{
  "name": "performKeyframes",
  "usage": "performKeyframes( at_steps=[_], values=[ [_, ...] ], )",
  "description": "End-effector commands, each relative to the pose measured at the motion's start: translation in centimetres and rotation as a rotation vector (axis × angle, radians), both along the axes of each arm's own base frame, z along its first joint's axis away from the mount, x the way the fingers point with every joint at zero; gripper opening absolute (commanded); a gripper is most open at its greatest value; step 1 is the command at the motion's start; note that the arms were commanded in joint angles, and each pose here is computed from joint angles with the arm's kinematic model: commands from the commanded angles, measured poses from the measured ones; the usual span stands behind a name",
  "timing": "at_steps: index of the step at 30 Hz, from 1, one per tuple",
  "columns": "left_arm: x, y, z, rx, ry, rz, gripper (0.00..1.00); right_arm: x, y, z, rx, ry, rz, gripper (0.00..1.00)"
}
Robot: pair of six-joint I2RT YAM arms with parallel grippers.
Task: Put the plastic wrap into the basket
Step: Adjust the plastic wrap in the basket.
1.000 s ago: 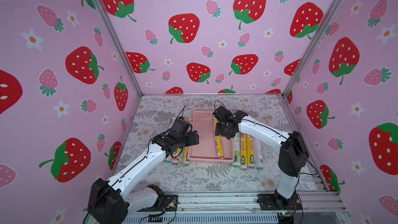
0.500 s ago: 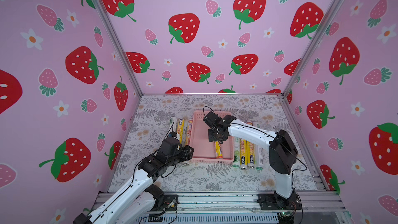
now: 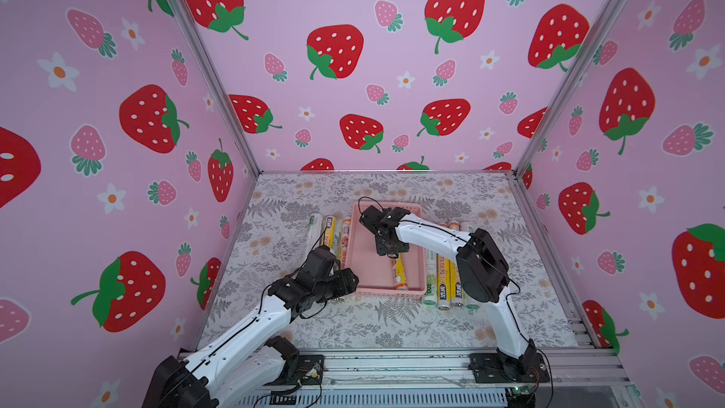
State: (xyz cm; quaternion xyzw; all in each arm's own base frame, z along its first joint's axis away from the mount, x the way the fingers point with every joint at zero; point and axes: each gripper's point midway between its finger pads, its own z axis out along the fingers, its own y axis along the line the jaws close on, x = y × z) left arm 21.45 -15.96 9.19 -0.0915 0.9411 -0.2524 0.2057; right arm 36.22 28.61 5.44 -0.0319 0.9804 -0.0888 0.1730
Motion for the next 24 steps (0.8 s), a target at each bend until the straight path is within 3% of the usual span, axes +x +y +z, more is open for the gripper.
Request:
performKeyframes(
  at_steps=[1, 10, 16, 20, 24],
  values=[
    [0.6, -1.2, 1.2, -0.035, -0.037, -0.026, 0.80, 0.1, -2.7, 0.3, -0.047, -0.003, -0.045, 0.54],
    [0.9, -2.3, 1.7, -0.013, -0.058, -0.037, 0.80, 0.6, -4.2, 3.7, 0.005, -0.076, -0.058, 0.49],
    [0.9, -3.4, 2.1, 0.008, -0.081, -0.058, 0.80, 1.4, -3.6, 6.5, 0.064, -0.124, -0.017, 0.55],
    [1.0, -3.6, 2.0, 0.020, -0.108, -0.055, 0.80, 1.7, -0.2, 6.1, 0.213, -0.083, 0.085, 0.54],
    [0.9, -3.8, 2.1, 0.046, -0.122, -0.053, 0.80, 1.7, 1.0, 4.6, 0.233, -0.034, 0.125, 0.49]
  ],
)
